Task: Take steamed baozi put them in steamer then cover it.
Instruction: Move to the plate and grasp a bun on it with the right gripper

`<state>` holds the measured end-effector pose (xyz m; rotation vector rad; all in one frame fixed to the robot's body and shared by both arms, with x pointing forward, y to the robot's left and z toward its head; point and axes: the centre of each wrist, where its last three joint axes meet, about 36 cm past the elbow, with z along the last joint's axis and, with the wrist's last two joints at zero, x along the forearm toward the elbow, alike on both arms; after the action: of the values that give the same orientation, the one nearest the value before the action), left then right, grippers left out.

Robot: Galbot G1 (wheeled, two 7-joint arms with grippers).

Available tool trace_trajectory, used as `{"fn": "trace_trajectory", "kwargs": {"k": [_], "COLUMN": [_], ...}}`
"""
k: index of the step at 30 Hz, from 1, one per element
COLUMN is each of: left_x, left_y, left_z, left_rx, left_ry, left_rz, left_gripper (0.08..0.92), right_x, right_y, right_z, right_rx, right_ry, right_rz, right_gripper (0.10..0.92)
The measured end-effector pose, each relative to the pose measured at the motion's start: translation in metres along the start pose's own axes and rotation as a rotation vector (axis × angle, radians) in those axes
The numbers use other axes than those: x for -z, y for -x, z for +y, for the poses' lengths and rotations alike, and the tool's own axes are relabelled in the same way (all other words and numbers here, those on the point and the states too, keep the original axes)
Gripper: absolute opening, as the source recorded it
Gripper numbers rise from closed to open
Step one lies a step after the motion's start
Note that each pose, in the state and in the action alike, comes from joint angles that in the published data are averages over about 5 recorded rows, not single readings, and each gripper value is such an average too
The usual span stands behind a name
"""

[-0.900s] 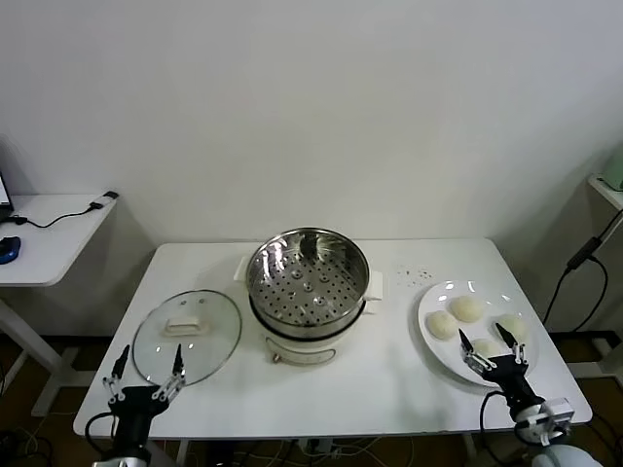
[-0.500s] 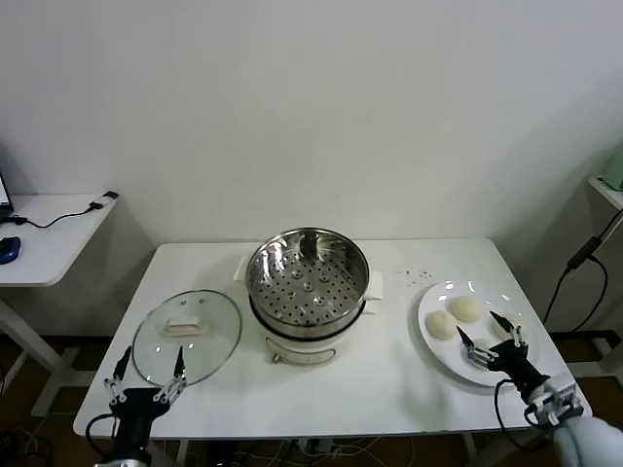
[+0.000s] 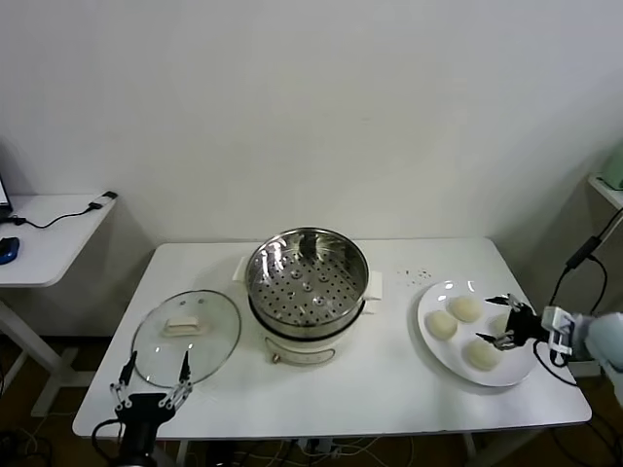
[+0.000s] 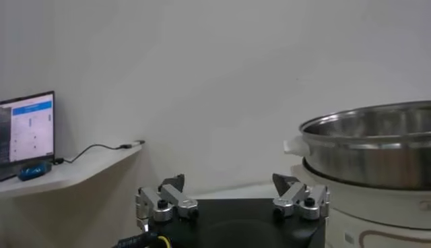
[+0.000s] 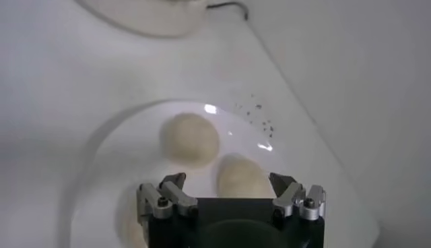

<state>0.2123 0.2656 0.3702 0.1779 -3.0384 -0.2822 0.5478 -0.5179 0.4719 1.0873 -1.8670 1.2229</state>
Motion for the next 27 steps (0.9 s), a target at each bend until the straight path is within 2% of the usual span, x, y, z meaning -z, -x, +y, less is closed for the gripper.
{"fn": "trace_trajectory", "kwargs": {"k": [7,13,27], "left_x": [-0.001,-0.002,-0.004], "left_y": [0.000,-0.001,0.003], "left_z": [0.002,0.006,0.008], "left_rx": [0.011,0.022,0.026], "left_ry": [-0.001,0.000,-0.009], "left_rz": [0.005,0.012,0.028], "left_gripper": [0.823,0.823,0.823], "right_x": [0.019,0.036,0.065], "right_y": [0.020,0.042,0.091], "right_z": [-0.058,-0.091,-0.113], "right_rx": [0.131,0.210,0.331], "right_ry": [-0.103,-0.151,-0.209], "right_rz": [0.114,0.184,0.281], "right_gripper": [0.823,0.823,0.823]}}
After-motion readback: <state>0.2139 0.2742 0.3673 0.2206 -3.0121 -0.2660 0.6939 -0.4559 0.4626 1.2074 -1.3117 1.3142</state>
